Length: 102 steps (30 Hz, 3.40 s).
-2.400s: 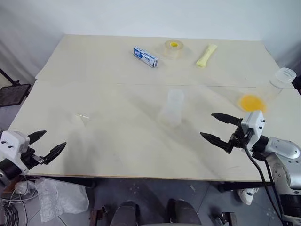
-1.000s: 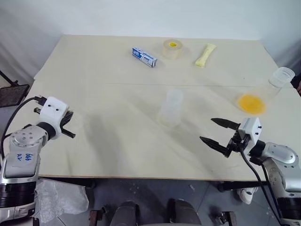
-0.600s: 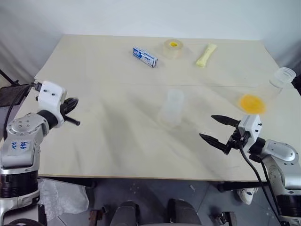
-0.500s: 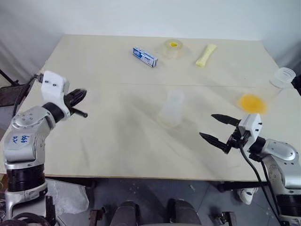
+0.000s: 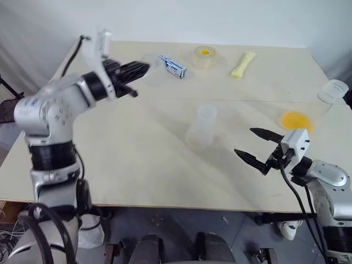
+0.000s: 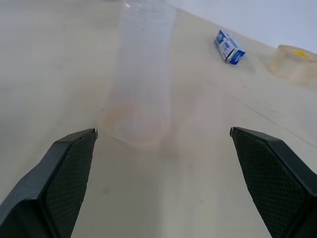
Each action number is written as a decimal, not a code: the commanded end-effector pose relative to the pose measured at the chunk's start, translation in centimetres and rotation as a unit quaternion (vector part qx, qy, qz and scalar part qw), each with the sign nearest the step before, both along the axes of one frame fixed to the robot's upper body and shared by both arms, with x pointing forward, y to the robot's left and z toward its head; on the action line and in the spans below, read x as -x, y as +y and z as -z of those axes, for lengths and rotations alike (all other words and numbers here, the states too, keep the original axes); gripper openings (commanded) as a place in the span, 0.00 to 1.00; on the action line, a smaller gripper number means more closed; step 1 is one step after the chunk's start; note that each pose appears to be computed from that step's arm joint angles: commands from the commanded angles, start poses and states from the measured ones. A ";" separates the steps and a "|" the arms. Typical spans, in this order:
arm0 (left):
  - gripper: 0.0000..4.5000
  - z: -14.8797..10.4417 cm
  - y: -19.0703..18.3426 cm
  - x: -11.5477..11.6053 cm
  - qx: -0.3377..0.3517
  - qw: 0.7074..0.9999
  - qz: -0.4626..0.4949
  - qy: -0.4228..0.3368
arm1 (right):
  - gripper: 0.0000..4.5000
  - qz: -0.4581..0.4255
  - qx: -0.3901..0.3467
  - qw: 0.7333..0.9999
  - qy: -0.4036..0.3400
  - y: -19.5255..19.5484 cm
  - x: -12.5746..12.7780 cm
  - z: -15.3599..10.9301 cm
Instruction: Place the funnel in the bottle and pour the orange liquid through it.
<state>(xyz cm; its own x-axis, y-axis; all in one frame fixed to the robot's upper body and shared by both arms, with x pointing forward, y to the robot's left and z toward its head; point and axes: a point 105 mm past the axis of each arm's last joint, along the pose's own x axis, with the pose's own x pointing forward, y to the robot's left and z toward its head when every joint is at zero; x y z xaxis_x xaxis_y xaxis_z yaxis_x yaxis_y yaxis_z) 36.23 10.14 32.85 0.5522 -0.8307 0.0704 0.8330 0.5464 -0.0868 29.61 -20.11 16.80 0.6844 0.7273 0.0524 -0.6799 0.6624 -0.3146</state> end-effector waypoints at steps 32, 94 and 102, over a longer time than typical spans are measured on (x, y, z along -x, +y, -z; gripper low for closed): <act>0.01 2.2 -6.0 -1.0 -0.108 0.940 0.186 0.264 | 1.00 -0.008 -0.022 0.997 -0.078 1.3 1.6 -3.2; 0.99 10.3 4.8 2.6 -0.054 0.960 0.151 -0.230 | 1.00 0.457 -0.050 0.887 -0.051 -12.8 4.0 -1.2; 0.99 10.8 6.1 3.4 -0.033 0.956 0.164 -0.243 | 1.00 0.456 -0.081 0.885 -0.040 -13.5 0.8 -1.8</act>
<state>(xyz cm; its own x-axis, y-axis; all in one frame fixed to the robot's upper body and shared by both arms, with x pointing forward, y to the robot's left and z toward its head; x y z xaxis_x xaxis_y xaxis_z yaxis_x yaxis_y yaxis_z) 33.35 15.61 21.06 0.1942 -0.9696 0.1488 0.9049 0.2357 0.3545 28.66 -33.26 17.65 0.9774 -0.1443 0.1546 0.1704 0.9703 -0.1714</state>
